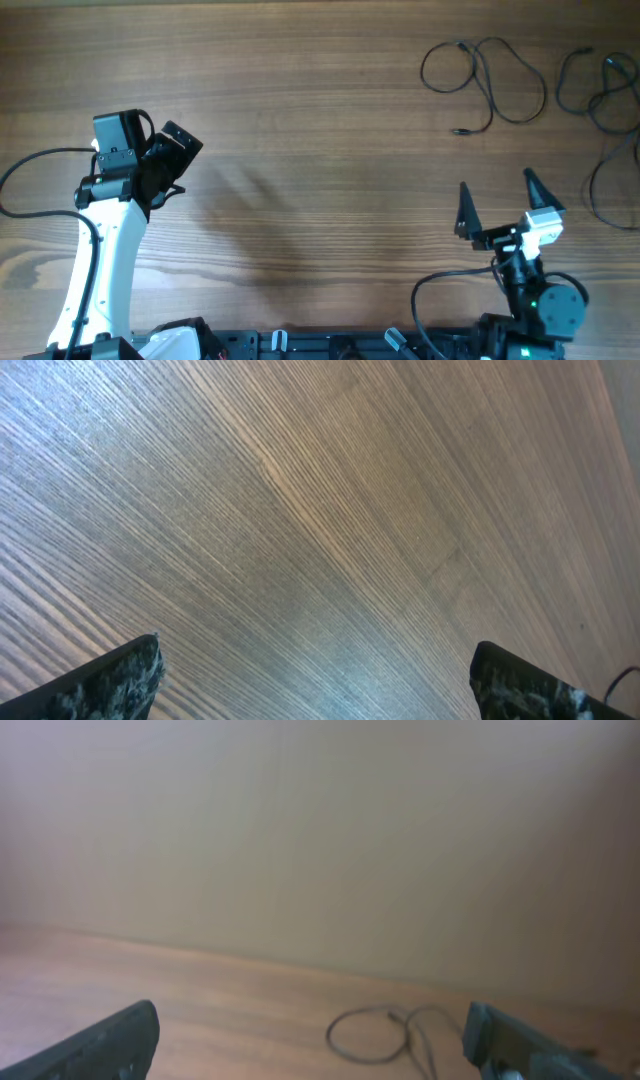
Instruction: Untangle cables
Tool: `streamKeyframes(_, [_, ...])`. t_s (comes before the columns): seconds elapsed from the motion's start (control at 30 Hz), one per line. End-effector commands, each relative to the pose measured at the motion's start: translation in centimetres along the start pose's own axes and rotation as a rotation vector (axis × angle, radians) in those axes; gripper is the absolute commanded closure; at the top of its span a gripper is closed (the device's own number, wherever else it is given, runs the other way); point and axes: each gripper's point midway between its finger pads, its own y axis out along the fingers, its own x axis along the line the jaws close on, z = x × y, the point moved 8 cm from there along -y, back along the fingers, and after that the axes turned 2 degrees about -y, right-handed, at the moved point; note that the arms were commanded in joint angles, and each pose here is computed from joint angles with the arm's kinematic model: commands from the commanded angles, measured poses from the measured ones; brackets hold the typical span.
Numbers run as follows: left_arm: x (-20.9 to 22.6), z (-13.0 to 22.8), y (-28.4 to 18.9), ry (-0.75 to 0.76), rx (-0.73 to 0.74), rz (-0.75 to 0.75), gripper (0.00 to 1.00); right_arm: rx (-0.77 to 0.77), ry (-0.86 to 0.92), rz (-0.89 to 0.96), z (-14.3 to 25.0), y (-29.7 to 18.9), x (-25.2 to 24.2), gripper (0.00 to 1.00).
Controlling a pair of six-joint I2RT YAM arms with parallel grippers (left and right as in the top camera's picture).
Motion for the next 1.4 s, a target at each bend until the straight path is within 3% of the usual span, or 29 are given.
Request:
streamKeyframes(0.0, [0.1,-0.2,-0.2,0.010,-0.020,-0.007,0.00,0.031,0.091,0.009,1.4,-0.1,0.0,0.00])
streamKeyframes(0.13, [0.1,-0.2,-0.2,0.010,-0.020,-0.007,0.00,0.153,0.181,0.103,3.5,-0.3,-0.7,0.00])
streamKeyframes(0.27, [0.1,-0.2,-0.2,0.010,-0.020,-0.007,0.00,0.159,0.219,0.188,3.8,-0.4,-1.4,0.00])
streamKeyframes(0.73, [0.1,-0.2,-0.2,0.010,-0.020,-0.007,0.00,0.170,0.209,0.169,3.9,-0.2,-0.6,0.00])
streamKeyframes(1.03, [0.1,-0.2,-0.2,0.010,-0.020,-0.007,0.00,0.189,-0.062,0.130,3.9,-0.2,-0.5,0.00])
streamKeyframes(1.37, [0.1,-0.2,-0.2,0.010,-0.020,-0.007,0.00,0.185,-0.075,0.130,3.8,-0.2,-0.5,0.00])
